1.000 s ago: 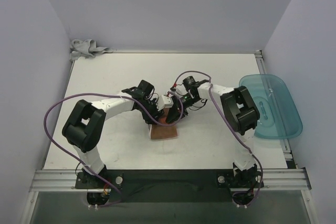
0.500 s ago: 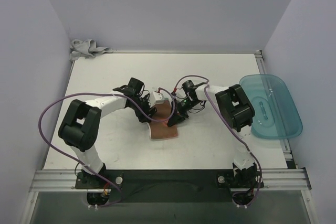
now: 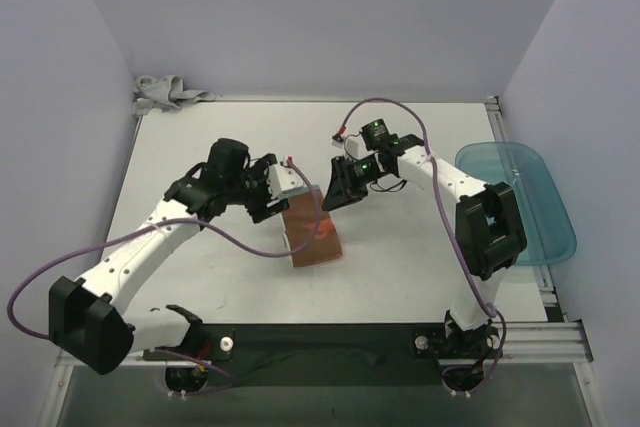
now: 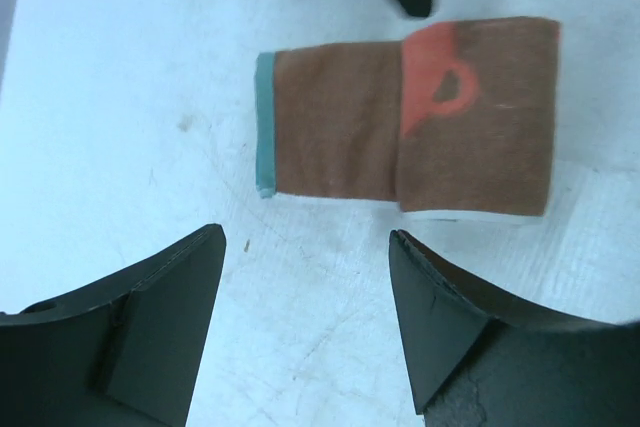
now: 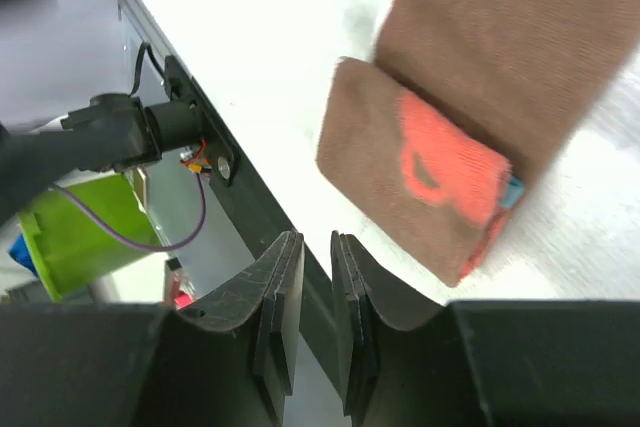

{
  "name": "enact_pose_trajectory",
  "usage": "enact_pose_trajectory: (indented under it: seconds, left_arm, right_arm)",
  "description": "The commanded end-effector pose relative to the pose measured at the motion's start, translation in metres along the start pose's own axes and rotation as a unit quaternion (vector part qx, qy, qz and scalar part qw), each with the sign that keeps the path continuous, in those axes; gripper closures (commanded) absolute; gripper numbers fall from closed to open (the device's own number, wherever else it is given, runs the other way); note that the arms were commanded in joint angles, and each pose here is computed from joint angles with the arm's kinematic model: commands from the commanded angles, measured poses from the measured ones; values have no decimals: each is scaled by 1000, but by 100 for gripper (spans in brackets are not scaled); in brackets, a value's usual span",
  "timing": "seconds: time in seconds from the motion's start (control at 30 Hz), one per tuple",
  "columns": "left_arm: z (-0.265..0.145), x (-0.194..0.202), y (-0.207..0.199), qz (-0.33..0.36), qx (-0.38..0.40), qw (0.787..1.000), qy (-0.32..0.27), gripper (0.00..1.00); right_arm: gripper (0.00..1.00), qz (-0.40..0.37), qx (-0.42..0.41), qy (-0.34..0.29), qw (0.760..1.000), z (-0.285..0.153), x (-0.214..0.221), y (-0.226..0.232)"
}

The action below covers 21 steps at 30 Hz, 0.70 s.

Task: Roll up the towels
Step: Roll the towel

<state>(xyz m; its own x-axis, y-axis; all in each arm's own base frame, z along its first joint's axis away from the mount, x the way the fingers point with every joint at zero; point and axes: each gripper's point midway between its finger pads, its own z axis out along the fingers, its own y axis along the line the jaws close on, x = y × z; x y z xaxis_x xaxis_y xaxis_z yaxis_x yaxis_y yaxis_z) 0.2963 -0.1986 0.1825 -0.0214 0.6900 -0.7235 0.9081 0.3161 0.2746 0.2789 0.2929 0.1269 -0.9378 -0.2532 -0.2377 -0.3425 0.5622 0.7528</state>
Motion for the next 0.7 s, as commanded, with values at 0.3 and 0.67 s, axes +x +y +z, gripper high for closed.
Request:
enact_pose_trajectory:
  seconds: [0.3,0.67]
  left_arm:
    - [58,15,-124,154,-4,979,131,22]
    - [117,38,-151,189,-10,971,149,22]
  right_arm:
    - [89,23,7,116,993,64,44,-29]
    - [90,144,-21,149,978,97,53,-74]
